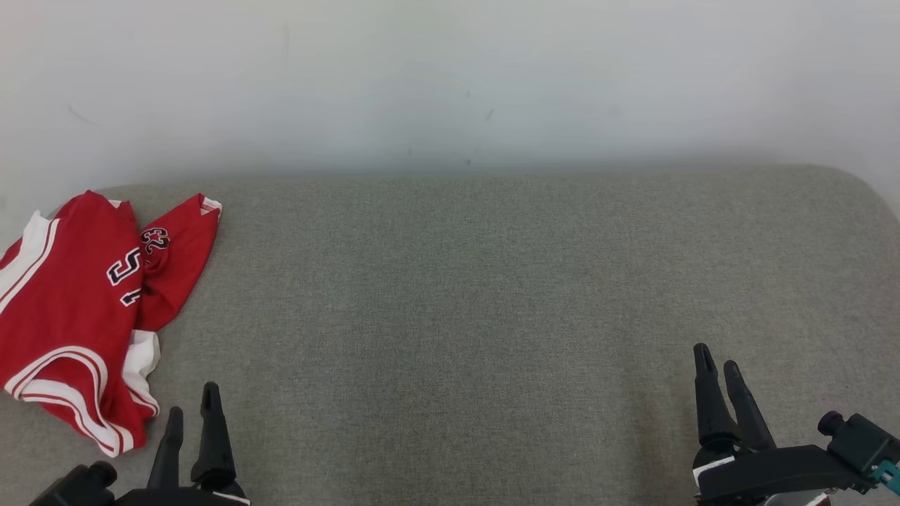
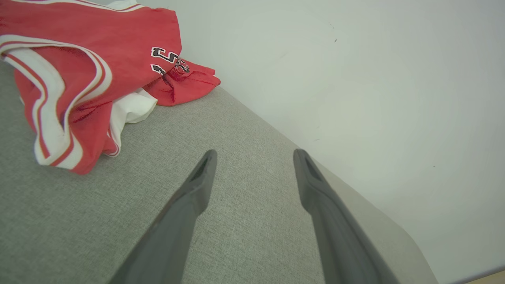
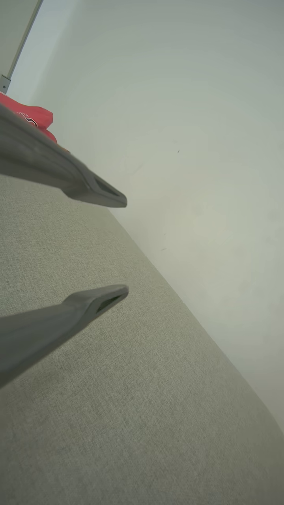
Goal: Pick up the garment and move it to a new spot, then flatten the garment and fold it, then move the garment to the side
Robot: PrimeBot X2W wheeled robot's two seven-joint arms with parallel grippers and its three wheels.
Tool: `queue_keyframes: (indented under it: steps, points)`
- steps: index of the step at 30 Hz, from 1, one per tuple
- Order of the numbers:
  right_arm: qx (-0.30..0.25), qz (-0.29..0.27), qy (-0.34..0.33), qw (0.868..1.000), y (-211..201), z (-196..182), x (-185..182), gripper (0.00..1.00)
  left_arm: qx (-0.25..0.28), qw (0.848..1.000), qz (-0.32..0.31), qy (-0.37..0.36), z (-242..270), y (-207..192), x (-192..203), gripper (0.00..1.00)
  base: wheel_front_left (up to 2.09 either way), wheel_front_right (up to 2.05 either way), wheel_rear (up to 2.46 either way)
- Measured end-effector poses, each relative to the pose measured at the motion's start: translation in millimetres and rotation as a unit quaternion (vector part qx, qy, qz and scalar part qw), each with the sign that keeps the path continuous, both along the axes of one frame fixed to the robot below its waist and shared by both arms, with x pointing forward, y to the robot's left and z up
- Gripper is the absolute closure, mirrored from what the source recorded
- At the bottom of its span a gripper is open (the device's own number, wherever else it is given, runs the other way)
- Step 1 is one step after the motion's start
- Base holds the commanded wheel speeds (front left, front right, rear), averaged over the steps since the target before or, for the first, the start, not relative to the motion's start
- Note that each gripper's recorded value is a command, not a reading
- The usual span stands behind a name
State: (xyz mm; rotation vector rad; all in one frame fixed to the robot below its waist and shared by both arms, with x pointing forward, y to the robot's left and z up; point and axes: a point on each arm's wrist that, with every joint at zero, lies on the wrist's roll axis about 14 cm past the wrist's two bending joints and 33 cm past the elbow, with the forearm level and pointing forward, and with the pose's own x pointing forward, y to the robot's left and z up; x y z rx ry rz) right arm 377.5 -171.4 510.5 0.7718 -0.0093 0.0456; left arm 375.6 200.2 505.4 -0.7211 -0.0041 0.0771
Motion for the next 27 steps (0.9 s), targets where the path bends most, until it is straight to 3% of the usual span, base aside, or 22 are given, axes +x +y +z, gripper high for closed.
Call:
queue_keyframes:
  steps: [27]
  points:
    - [-0.175,0.017,-0.045,0.983,15,13,-3,0.0,0.184,0.983,-0.004,-0.022,12,1,-6,0.0,0.0,0.0,0.0]
